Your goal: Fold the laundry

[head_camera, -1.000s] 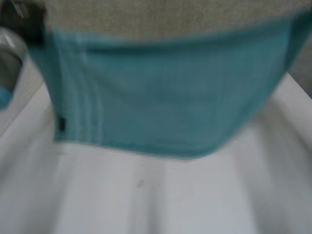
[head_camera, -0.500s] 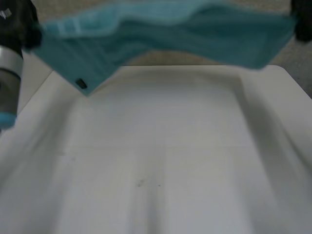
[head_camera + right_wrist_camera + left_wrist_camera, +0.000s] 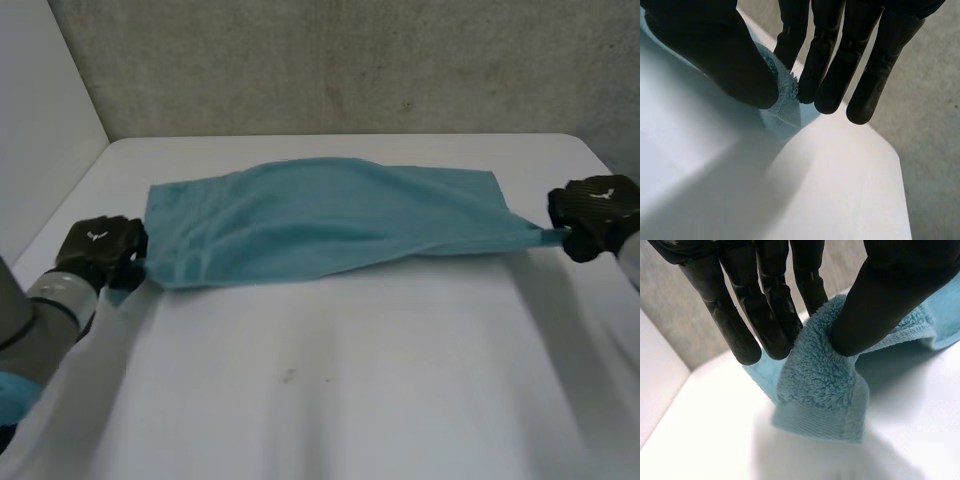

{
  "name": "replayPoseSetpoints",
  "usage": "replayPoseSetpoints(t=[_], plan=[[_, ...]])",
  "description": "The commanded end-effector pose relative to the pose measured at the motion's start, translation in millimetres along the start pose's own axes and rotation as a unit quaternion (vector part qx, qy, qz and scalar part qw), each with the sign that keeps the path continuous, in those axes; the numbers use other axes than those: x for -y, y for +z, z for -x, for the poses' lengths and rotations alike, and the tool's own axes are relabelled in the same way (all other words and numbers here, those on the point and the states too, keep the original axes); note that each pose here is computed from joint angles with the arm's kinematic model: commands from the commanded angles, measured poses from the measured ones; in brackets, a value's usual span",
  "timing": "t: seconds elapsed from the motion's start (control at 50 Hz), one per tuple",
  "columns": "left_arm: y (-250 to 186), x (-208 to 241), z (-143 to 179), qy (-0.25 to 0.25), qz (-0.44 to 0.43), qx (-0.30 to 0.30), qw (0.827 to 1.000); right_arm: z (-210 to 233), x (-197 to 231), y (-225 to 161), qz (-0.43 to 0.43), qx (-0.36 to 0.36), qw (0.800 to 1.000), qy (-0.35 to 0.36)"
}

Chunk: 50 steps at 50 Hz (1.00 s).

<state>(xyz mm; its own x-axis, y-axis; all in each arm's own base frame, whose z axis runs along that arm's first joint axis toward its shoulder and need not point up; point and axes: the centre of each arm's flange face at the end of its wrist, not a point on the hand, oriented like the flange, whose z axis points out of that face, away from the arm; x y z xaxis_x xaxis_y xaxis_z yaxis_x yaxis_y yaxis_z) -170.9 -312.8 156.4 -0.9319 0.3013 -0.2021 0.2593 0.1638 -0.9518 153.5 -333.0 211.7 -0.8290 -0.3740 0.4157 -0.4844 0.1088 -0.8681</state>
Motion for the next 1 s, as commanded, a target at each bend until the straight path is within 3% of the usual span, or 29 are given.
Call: replayPoseSetpoints(t=[0.02, 0.14, 0.36, 0.6, 0.76, 1.0], plan=[[-51.9, 13.0, 9.0, 0.029, 0.114, -0.012, 0.993, -29.2, -2.5, -55.6, 0.142, 0.03, 0.985, -0.096], [-72.3, 17.8, 7.1, 0.049, 0.151, -0.037, 0.987, -42.0, -24.6, -77.9, 0.219, 0.064, 0.963, -0.141], [-69.9, 9.6, 5.6, 0.111, 0.164, -0.056, 0.979, -37.8, -37.6, -69.1, 0.206, 0.049, 0.967, -0.139], [-6.4, 11.4, -3.0, 0.133, 0.1, -0.063, 0.984, -14.1, -40.1, -6.2, 0.137, 0.046, 0.985, -0.096], [50.1, 20.7, -6.1, 0.141, 0.015, -0.038, 0.989, -22.7, -49.6, 58.5, 0.069, -0.017, 0.997, -0.042], [108.3, 7.5, -5.9, 0.143, -0.001, -0.008, 0.99, -31.2, -48.4, 111.5, -0.005, -0.102, 0.993, -0.059]])
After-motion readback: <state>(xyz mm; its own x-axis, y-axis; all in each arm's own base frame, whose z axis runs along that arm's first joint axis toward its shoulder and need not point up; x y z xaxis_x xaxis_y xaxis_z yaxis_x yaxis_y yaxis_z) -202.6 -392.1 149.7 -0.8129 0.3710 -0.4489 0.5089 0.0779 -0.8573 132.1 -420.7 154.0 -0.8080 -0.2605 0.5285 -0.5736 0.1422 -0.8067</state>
